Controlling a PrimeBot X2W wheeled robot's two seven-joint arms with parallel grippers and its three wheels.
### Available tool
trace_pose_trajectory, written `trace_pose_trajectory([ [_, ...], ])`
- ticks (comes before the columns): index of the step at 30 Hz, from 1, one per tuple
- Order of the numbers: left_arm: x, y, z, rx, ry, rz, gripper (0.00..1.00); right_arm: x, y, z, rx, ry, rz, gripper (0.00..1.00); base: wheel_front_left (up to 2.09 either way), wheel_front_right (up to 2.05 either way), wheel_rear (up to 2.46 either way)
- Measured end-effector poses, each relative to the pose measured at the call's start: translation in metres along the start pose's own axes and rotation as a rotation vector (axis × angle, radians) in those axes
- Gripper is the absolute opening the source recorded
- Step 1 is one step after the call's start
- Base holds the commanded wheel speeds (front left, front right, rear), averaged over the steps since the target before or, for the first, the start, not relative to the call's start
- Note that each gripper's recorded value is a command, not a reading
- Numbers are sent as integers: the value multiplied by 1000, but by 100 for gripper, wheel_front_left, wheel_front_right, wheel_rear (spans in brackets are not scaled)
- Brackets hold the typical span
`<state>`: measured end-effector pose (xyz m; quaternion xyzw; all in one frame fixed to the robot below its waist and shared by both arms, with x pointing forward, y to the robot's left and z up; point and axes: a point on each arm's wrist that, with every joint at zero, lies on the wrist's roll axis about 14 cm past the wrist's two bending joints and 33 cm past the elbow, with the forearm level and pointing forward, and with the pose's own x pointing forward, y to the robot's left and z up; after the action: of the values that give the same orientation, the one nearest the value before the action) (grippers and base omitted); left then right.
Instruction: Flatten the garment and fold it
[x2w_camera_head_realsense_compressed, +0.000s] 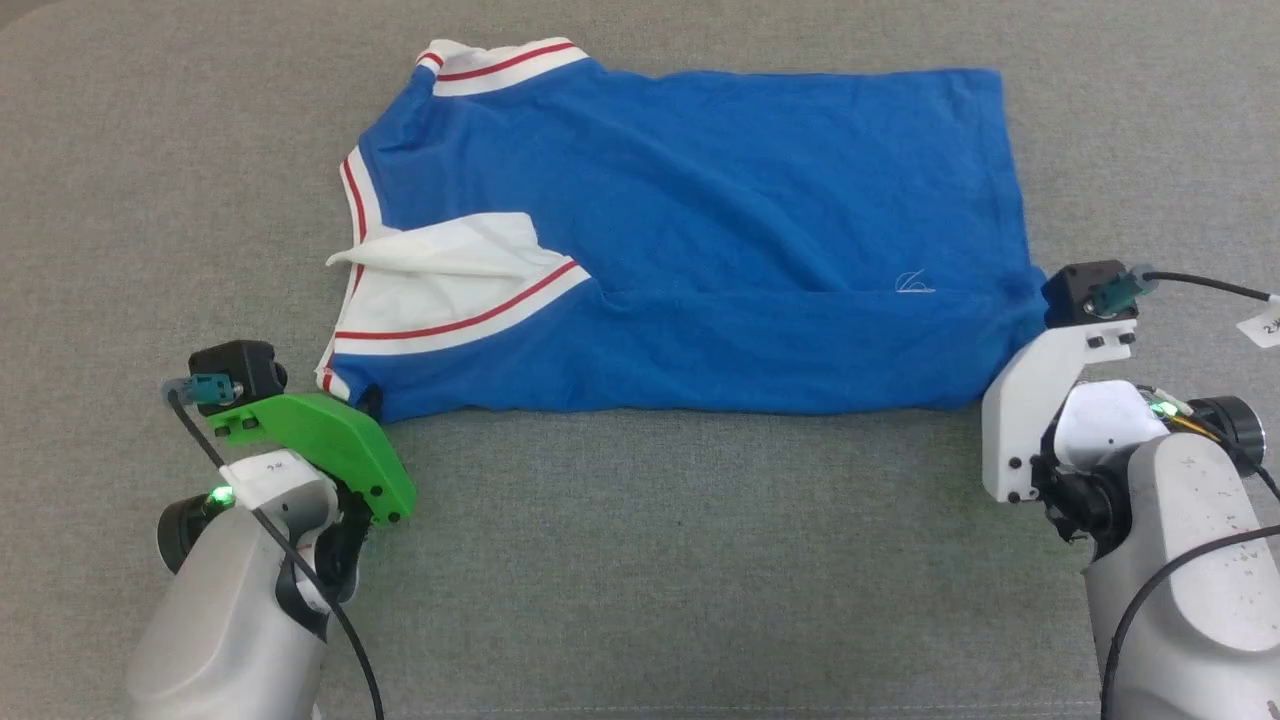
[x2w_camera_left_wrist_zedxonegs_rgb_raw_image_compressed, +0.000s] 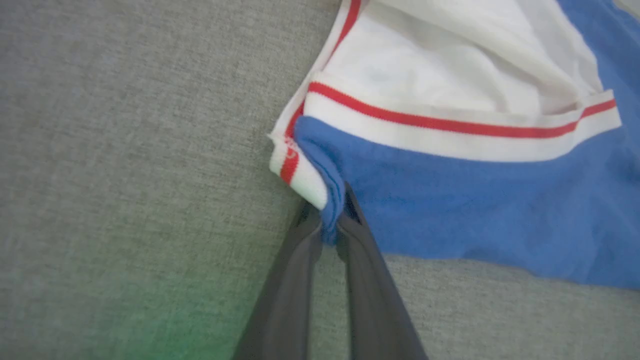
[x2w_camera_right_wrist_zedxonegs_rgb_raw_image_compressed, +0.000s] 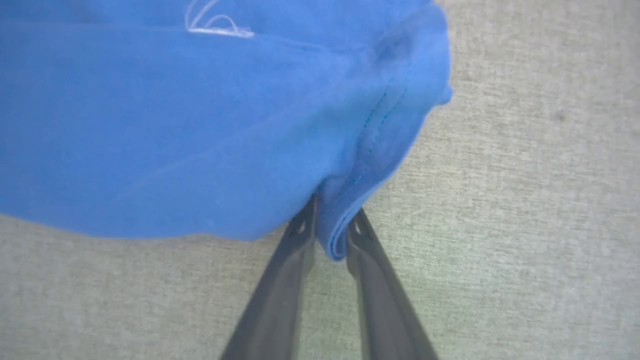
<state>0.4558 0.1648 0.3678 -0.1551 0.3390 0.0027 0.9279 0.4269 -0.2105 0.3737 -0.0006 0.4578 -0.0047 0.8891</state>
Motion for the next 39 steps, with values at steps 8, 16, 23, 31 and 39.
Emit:
trace_pose_trajectory([
  [8, -15, -1, 20, 18, -149, -16, 0, -30, -1, 41, 44, -341, 17, 0, 0, 0, 0],
  [16, -67, 12, -2, 10, -193, 19, 0, -64, -16, -6, 120, -367, -3, 0, 0, 0, 0],
  [23, -91, 24, -48, -52, -77, 61, 0, -69, -20, -60, 180, -230, 1, 0, 0, 0, 0],
  [31, -91, 26, -72, -62, 16, 62, 0, -54, -18, -100, 221, -108, 11, 0, 0, 0, 0],
  [39, -88, 24, -72, -60, 21, 53, 100, -48, -18, -104, 267, -115, 23, 66, 0, 0, 0],
])
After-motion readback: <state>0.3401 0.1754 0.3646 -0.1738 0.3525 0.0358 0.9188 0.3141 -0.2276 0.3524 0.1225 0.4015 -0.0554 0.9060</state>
